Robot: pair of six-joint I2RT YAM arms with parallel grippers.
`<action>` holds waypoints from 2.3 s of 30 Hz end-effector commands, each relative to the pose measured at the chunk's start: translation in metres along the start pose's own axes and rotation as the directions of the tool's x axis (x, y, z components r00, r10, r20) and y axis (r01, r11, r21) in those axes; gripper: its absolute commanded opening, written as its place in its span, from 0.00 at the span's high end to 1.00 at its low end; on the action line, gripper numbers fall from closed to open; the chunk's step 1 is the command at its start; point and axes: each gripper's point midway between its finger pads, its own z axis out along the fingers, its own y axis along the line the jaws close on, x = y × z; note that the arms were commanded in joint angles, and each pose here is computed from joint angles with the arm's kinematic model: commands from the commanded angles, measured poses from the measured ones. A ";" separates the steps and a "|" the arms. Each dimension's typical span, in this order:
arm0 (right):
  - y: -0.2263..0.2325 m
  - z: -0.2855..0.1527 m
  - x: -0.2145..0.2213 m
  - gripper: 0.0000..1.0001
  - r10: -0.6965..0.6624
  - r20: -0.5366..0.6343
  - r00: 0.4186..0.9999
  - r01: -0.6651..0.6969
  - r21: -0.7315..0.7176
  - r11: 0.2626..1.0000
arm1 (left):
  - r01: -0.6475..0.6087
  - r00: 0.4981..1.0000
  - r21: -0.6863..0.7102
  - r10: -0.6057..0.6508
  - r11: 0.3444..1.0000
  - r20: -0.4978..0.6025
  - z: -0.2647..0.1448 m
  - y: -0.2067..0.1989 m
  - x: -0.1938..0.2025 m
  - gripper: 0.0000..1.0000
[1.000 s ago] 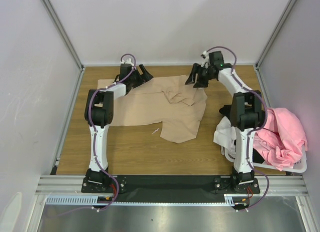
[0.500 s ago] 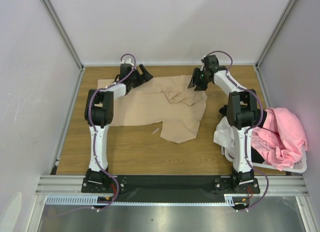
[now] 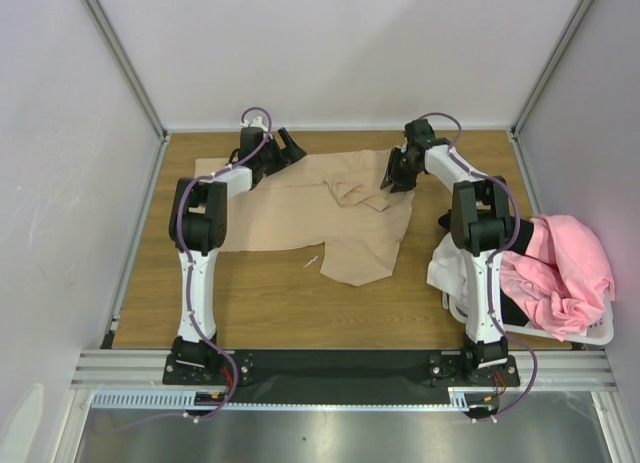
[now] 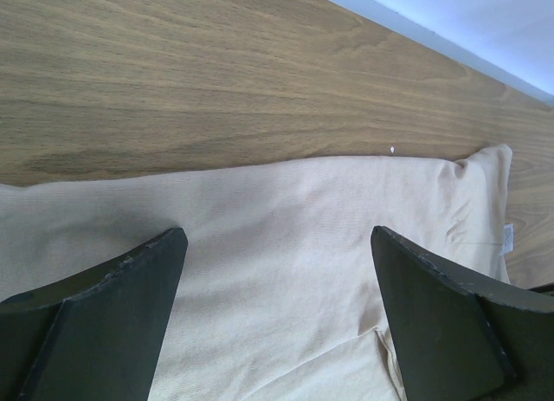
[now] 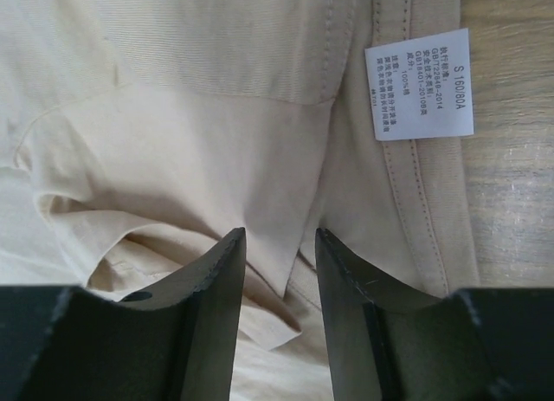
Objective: Fold and stack the t-shirts
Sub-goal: Fold the tshirt
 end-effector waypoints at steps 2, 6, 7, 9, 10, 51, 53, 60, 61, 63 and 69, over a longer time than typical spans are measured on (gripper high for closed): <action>-0.002 0.009 0.004 0.59 0.006 -0.011 1.000 -0.006 0.011 1.000 | -0.019 1.000 -0.016 0.019 1.000 0.007 -0.009 0.001 -0.014 0.05; -0.002 0.010 0.002 0.70 0.009 -0.005 1.000 -0.009 0.005 1.000 | -0.021 1.000 -0.016 0.021 1.000 0.007 -0.009 0.002 -0.014 0.05; 0.001 0.010 0.001 0.72 0.006 0.002 1.000 -0.006 0.000 1.000 | -0.021 1.000 -0.016 0.021 1.000 0.007 -0.009 0.002 -0.014 0.05; 0.003 0.008 -0.001 0.78 0.008 0.007 1.000 -0.008 -0.007 1.000 | -0.019 1.000 -0.016 0.019 1.000 0.007 -0.009 0.001 -0.014 0.05; 0.003 0.009 -0.002 0.80 0.006 0.011 1.000 -0.006 -0.007 1.000 | -0.021 1.000 -0.016 0.021 1.000 0.007 -0.009 0.002 -0.014 0.05; -0.012 -0.032 -0.033 0.80 0.034 0.083 0.996 -0.035 0.013 0.999 | -0.038 0.999 -0.010 0.038 0.999 0.003 -0.008 0.001 -0.013 0.05; -0.007 -0.032 -0.035 0.73 0.033 0.091 0.995 -0.033 -0.008 0.999 | -0.038 0.999 -0.007 0.038 0.999 0.001 -0.008 0.001 -0.012 0.05; 0.000 -0.032 -0.038 0.72 0.044 0.098 0.994 -0.040 -0.044 0.998 | -0.038 0.999 -0.007 0.038 0.999 -0.001 -0.007 0.001 -0.011 0.05; 0.001 -0.032 -0.038 0.73 0.045 0.099 0.994 -0.040 -0.052 0.998 | -0.038 0.999 -0.006 0.038 0.999 0.000 -0.007 0.001 -0.012 0.04; 0.003 -0.029 -0.036 0.74 0.051 0.093 0.994 -0.045 -0.063 0.997 | -0.037 0.999 -0.007 0.037 0.999 0.002 -0.008 0.000 -0.012 0.05; 0.005 -0.020 -0.033 0.75 0.065 0.080 0.995 -0.058 -0.083 0.995 | -0.037 0.999 -0.007 0.037 0.999 0.001 -0.007 0.001 -0.012 0.05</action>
